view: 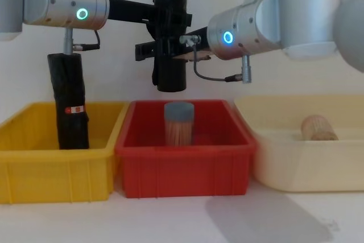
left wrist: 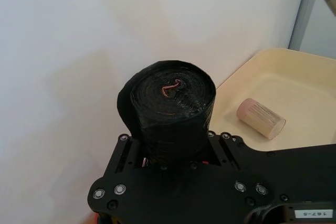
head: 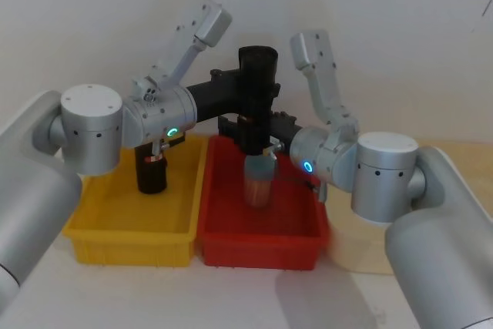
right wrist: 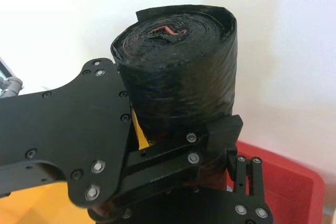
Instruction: Pick up the garbage bag with the one hand and transfer it to the other hand.
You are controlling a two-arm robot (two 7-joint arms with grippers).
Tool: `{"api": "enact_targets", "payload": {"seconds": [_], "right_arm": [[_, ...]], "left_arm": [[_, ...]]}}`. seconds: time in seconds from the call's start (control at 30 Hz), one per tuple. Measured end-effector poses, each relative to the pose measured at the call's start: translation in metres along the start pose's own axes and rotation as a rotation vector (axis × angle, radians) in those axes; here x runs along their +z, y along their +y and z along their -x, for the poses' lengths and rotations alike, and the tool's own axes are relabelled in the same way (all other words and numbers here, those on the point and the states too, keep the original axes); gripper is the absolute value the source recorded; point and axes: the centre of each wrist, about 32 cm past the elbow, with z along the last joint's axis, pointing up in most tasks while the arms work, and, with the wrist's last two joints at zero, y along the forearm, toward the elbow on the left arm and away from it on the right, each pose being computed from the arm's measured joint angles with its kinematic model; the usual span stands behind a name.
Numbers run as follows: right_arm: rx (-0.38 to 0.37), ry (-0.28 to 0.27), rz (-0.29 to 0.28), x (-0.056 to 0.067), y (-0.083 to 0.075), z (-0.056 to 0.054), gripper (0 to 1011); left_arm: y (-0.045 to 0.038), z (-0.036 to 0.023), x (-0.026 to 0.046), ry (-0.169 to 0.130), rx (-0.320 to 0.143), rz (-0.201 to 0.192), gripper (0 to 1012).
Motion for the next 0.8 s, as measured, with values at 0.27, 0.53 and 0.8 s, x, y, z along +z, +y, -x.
{"api": "enact_targets", "payload": {"seconds": [0.27, 0.53, 0.8], "right_arm": [[-0.003, 0.002, -0.009, 0.0008, 0.0054, 0.0012, 945], [-0.004, 0.003, -0.012, 0.0012, 0.0081, 0.0016, 749], [-0.005, 0.004, -0.013, 0.0012, 0.0092, 0.0019, 562]], "left_arm": [[0.0, 0.0, 0.0, 0.0, 0.0, 0.0, 446], [0.0, 0.0, 0.0, 0.0, 0.0, 0.0, 446], [-0.0001, 0.0001, 0.0, 0.0, 0.0, 0.0, 485]]}}
